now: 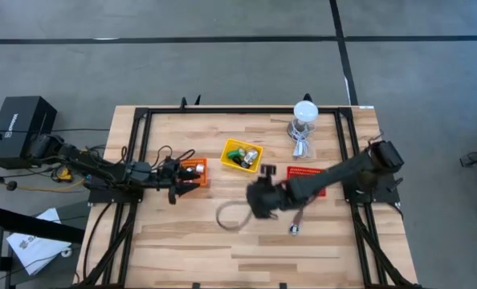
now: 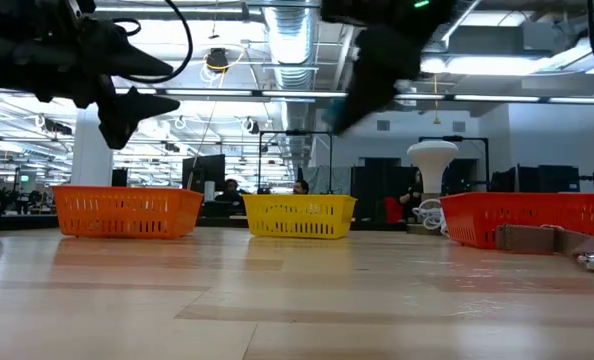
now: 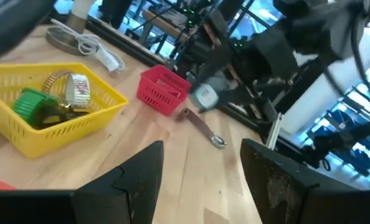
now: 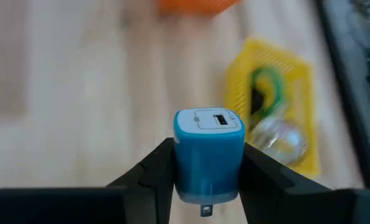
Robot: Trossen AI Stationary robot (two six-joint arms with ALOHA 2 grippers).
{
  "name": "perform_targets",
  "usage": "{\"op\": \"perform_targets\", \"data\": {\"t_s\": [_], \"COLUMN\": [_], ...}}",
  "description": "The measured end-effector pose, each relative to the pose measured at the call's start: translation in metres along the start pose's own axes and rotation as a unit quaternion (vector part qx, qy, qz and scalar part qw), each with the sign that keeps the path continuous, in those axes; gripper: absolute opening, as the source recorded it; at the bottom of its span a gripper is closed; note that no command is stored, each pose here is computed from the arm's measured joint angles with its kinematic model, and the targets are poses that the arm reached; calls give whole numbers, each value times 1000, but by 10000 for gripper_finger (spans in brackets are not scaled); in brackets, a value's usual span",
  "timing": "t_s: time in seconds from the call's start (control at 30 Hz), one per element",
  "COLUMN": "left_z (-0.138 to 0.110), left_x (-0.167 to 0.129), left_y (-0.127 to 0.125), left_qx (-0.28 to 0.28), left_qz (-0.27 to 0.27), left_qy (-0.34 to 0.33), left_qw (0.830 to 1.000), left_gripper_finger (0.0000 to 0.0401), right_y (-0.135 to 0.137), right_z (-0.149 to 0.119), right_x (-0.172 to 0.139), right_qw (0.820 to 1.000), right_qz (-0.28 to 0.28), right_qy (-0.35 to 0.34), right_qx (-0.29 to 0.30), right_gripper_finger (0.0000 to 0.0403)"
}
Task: Pick & Place Office items
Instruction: Put the blue charging adapter into the orange bin
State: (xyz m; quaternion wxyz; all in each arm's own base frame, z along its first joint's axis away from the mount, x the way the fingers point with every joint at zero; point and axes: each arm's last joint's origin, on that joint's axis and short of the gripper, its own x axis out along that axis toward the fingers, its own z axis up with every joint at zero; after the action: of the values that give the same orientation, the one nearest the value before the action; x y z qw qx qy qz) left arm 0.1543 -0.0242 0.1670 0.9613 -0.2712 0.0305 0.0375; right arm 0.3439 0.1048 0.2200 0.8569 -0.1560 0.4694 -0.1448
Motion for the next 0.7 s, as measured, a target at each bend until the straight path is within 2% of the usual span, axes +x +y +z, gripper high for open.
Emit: {"op": "perform_targets", "data": {"t_s": [0.17, 0.23, 0.4, 0.53, 0.63, 0.7], "left_z": [1, 0, 4, 12, 16, 19], "left_x": [1, 3, 17, 39, 58, 71], "left_y": [3, 5, 1, -5, -8, -12], "left_qx": [-8, -5, 0, 4, 2, -19], "left_qz": [48, 75, 116, 134, 148, 152], "left_qy": [-30, -37, -51, -48, -43, -45], "left_qw": [998, 997, 992, 990, 988, 987], "left_gripper_finger": [209, 209, 209, 209, 209, 209], "right_y": [-34, -41, -46, -46, -47, -48], "right_z": [22, 26, 27, 28, 27, 27], "right_x": [26, 37, 58, 62, 62, 62], "right_qw": [994, 992, 994, 994, 993, 992], "right_qz": [-34, -42, -56, -60, -80, -95], "right_qy": [-61, -72, -72, -72, -70, -70], "right_qx": [84, 99, 60, 47, 47, 48], "right_gripper_finger": [137, 146, 137, 126, 137, 149]}}
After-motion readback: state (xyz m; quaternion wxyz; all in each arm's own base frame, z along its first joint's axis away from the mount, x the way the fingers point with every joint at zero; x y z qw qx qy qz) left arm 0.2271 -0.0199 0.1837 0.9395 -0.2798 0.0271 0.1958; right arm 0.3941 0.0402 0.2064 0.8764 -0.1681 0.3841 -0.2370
